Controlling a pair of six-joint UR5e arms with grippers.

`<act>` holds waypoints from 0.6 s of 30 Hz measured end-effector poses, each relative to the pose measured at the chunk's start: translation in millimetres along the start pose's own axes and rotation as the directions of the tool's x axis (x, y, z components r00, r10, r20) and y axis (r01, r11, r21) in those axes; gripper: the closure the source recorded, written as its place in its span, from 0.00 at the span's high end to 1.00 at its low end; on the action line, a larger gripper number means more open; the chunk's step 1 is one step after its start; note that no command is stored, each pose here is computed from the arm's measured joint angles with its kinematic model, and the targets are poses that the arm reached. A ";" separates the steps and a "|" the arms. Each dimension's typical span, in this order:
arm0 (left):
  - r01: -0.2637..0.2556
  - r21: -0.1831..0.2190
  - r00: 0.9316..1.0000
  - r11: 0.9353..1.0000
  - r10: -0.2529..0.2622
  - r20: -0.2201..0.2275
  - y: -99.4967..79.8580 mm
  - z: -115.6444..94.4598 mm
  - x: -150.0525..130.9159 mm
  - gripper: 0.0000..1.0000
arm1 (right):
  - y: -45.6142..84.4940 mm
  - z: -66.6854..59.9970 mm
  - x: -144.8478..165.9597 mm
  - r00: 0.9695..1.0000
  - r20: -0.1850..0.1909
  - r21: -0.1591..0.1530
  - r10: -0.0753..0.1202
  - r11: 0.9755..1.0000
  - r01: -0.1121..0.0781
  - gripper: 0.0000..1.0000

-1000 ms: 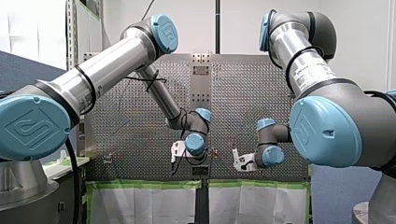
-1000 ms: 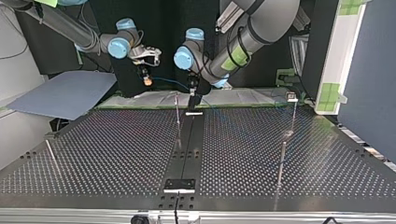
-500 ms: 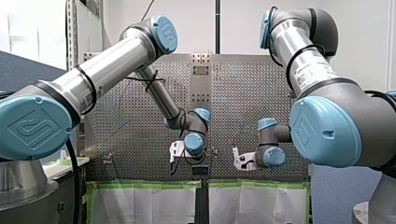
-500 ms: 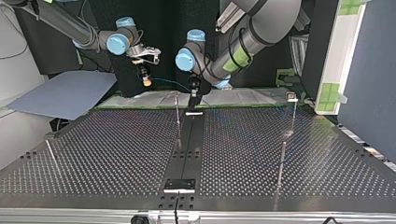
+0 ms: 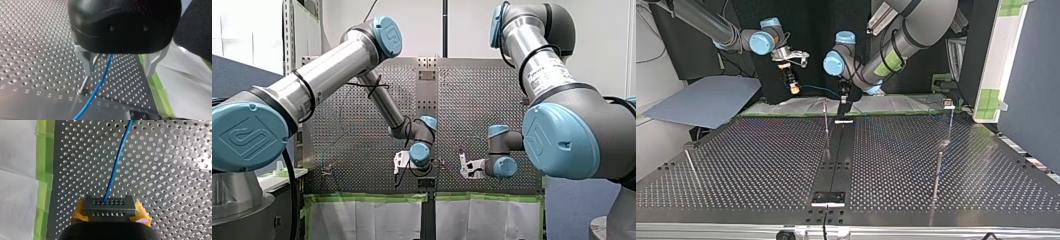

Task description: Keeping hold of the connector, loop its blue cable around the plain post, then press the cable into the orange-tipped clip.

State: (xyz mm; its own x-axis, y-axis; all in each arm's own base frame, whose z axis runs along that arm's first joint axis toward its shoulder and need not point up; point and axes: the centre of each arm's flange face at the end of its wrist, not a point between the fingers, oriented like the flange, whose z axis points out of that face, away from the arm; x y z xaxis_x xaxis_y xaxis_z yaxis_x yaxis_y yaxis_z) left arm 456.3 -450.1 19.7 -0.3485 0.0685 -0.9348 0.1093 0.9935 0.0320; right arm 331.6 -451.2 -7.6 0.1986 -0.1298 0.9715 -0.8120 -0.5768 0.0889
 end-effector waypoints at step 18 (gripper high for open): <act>-0.031 -0.008 1.000 0.999 0.031 0.004 0.6 0.1 -0.3 1.00 | -10.6 -8.0 -4.5 1.000 -0.009 0.022 -0.006 1.000 0.006 0.00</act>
State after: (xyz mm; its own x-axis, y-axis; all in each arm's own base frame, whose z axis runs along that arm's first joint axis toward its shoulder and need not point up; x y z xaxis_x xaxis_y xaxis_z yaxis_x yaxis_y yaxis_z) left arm 456.6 -449.5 19.9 -0.3410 0.0986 -0.9349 0.1121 0.9917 0.0637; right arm 334.9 -438.1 -11.1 0.1982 -0.1187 0.9729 -0.7984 -0.5954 0.0900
